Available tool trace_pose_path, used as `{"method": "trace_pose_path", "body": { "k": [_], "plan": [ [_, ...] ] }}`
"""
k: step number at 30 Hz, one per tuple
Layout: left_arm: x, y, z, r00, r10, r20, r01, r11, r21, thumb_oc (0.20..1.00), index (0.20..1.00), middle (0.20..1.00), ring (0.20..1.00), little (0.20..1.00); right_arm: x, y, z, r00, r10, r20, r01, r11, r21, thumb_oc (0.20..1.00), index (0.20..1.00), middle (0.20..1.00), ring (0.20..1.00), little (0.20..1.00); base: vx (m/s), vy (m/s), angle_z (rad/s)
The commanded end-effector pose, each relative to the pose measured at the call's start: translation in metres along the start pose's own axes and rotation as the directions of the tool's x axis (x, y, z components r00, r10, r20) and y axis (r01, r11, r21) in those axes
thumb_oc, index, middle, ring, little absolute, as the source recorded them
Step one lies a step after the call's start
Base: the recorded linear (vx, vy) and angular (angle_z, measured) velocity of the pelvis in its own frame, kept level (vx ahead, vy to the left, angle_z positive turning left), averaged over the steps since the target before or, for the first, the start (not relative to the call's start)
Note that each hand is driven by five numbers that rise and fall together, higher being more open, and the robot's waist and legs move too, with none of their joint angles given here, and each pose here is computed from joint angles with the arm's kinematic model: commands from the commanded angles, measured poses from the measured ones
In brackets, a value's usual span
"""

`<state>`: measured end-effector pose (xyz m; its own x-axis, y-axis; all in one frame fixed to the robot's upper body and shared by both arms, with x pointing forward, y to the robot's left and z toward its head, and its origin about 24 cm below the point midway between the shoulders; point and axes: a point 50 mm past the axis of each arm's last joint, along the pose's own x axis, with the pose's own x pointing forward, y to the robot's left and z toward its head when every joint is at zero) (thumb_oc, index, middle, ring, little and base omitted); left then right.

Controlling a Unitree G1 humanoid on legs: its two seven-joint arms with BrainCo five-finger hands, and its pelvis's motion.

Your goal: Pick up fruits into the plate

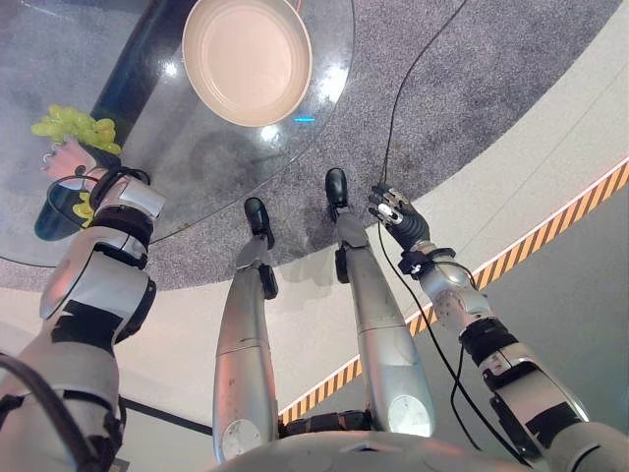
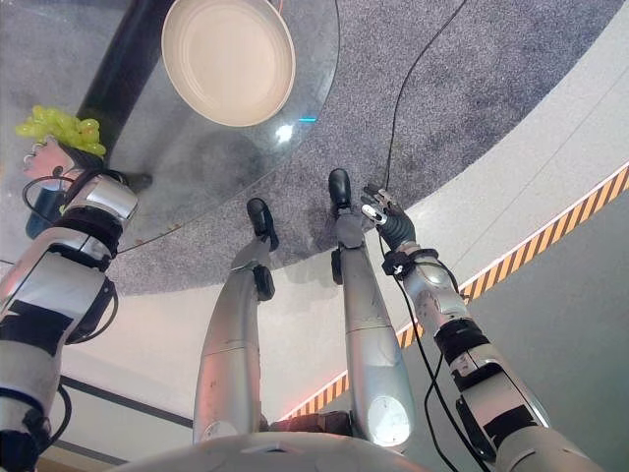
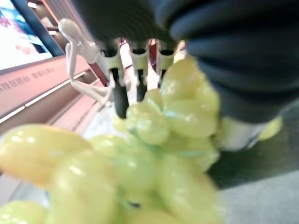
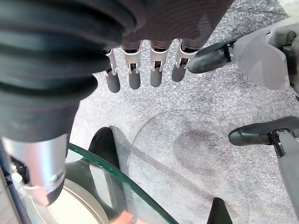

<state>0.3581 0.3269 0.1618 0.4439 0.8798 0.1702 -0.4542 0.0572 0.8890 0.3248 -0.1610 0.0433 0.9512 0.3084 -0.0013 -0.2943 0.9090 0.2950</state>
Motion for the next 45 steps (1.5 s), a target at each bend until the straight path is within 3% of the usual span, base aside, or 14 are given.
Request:
{"method": "trace_pose_path", "body": {
  "k": [1,9,18,31,45],
  "plan": [
    [-0.007,-0.03,-0.038,0.991,-0.096,-0.092,0.105,0.99,0.097,0.2,0.2,0.2,0.2,0.2,-0.008,0.006,0.002,0.998,0.05,0.042,-0.052,0.998,0.04,1.0,1.0,1.0,1.0,1.0,0.0,0.0,0.0],
    [0.0,-0.024,-0.034,0.993,-0.091,-0.073,0.097,0.992,0.085,0.2,0.2,0.2,0.2,0.2,-0.004,0.003,0.001,0.998,0.057,0.035,-0.059,0.997,0.044,1.0,1.0,1.0,1.0,1.0,0.0,0.0,0.0],
    [0.0,-0.026,-0.028,0.996,-0.087,0.006,0.087,0.996,-0.026,0.2,0.2,0.2,0.2,0.2,-0.004,0.002,-0.002,0.997,0.069,0.022,-0.07,0.997,0.034,1.0,1.0,1.0,1.0,1.0,0.0,0.0,0.0],
    [0.001,-0.025,-0.033,0.989,-0.039,0.142,0.061,0.986,-0.156,0.2,0.2,0.2,0.2,0.2,-0.023,-0.007,-0.013,0.999,0.036,-0.011,-0.035,0.999,0.032,1.0,1.0,1.0,1.0,1.0,0.0,0.0,0.01],
    [0.001,-0.004,-0.021,0.955,-0.015,0.298,0.087,0.97,-0.228,0.2,0.2,0.2,0.2,0.2,-0.043,-0.016,-0.027,0.999,-0.013,-0.049,0.015,0.999,0.05,1.0,1.0,1.0,1.0,1.0,0.03,-0.01,0.06]
  ]
}}
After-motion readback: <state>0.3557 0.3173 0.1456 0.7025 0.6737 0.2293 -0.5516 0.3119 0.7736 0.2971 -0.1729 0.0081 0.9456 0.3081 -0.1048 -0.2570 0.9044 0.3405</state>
